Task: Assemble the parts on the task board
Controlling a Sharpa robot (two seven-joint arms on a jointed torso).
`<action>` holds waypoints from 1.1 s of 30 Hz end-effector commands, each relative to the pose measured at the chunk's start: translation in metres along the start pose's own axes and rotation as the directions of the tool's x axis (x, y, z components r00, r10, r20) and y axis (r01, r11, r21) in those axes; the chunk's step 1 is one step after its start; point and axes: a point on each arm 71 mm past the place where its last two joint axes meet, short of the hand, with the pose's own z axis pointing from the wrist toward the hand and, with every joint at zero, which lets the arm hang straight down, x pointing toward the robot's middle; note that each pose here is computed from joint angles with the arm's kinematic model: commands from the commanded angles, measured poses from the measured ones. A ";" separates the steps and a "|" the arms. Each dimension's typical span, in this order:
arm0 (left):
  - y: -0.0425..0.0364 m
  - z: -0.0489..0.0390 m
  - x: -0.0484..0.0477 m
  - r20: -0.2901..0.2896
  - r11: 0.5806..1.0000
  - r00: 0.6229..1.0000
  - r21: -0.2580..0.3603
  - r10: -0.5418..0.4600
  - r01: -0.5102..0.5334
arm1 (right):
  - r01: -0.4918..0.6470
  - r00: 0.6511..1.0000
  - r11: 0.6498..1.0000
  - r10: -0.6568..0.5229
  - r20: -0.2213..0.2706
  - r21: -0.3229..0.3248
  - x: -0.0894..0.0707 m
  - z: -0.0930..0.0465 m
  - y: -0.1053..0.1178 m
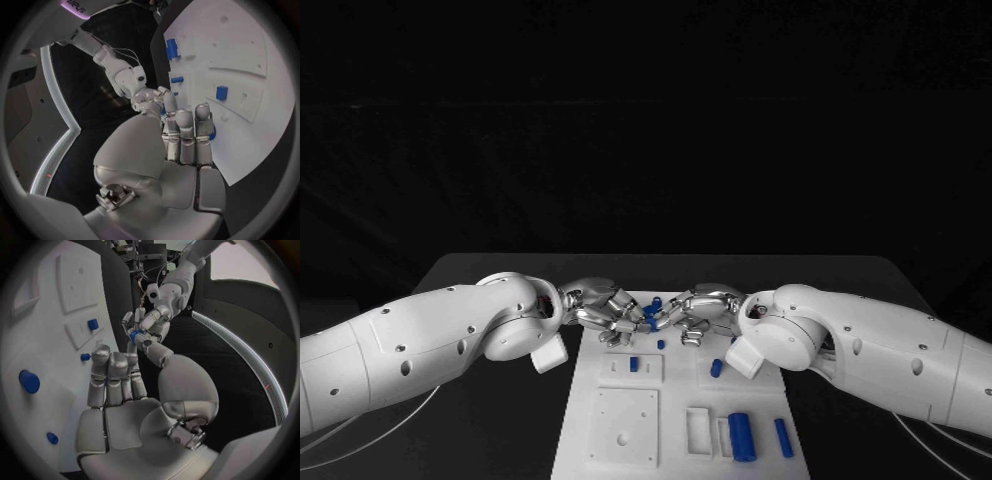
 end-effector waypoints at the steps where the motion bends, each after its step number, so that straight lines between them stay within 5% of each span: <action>1: -0.0055 0.0020 0.0038 -0.036 0.999 0.999 0.017 -0.029 0.029 | 0.018 1.000 1.000 -0.017 -0.020 0.000 0.004 0.001 0.000; 15: 0.0000 0.0032 0.0050 -0.066 0.994 0.993 -0.056 -0.093 0.090 | 0.020 1.000 1.000 -0.020 -0.018 0.000 0.004 0.001 0.000; 33: -0.0006 0.0032 0.0046 -0.065 0.989 0.988 -0.043 -0.141 0.139 | 0.021 1.000 1.000 -0.021 -0.016 0.002 0.003 0.001 -0.001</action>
